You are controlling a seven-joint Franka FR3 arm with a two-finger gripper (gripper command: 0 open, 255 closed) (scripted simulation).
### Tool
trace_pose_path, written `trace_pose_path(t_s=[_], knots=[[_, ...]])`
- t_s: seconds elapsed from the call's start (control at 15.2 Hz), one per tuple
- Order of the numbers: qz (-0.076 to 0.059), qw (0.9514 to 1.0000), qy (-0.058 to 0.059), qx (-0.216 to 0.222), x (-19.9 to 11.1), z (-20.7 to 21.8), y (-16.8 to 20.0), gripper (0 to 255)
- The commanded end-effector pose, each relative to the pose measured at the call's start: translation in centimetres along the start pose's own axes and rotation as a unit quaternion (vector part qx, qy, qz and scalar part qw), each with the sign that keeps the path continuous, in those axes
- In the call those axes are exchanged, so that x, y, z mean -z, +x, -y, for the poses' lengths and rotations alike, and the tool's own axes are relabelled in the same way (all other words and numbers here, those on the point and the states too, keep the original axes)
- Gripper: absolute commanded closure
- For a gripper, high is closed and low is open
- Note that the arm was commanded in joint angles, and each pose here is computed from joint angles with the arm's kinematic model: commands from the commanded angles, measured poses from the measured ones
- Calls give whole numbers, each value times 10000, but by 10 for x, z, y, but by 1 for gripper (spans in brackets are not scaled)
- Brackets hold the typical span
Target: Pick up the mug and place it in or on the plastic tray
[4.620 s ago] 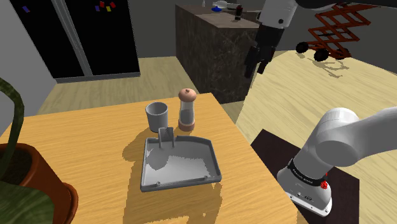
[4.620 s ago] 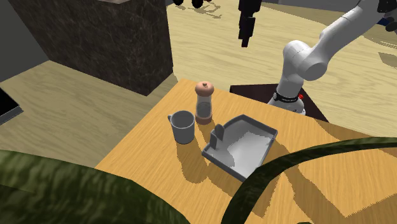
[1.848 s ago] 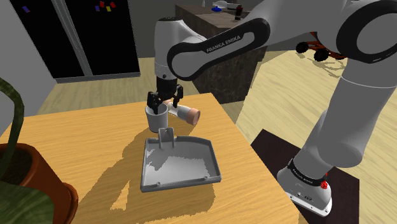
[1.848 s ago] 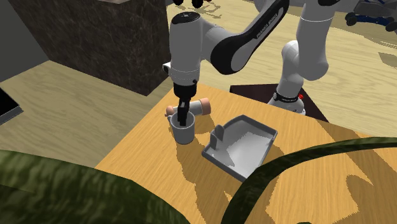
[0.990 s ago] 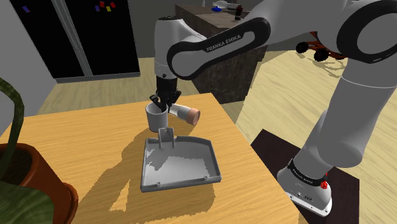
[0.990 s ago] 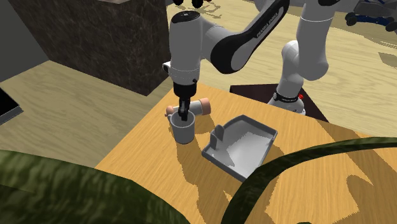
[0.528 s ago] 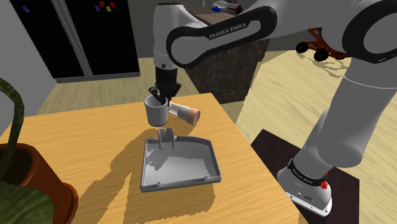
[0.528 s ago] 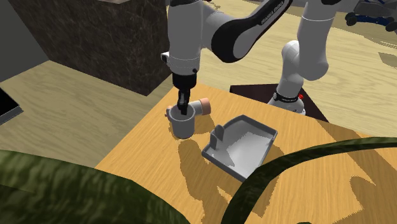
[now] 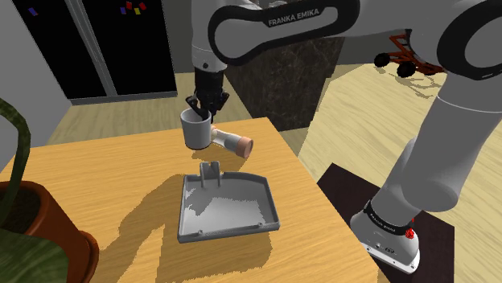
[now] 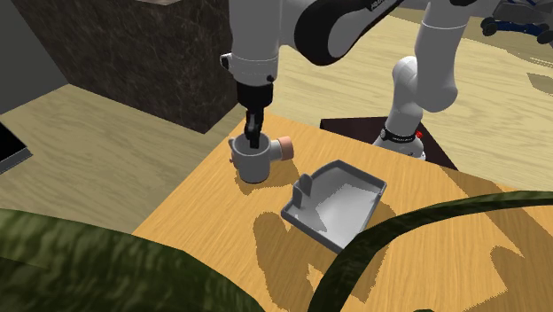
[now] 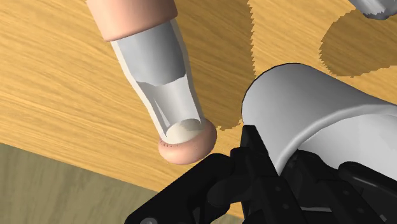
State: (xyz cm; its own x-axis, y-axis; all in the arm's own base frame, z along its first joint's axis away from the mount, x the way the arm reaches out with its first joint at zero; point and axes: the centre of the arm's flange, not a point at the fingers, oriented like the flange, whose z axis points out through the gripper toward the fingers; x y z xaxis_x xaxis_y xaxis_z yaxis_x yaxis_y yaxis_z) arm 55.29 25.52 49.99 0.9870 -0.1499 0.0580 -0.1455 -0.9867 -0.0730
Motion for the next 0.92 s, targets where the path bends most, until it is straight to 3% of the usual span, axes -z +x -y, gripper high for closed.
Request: trace_pose_path(t_s=[0.0,0.86], knots=[[0,10000,-1,0,11,1,-1,255],[0,10000,-1,0,79,6,3,255]])
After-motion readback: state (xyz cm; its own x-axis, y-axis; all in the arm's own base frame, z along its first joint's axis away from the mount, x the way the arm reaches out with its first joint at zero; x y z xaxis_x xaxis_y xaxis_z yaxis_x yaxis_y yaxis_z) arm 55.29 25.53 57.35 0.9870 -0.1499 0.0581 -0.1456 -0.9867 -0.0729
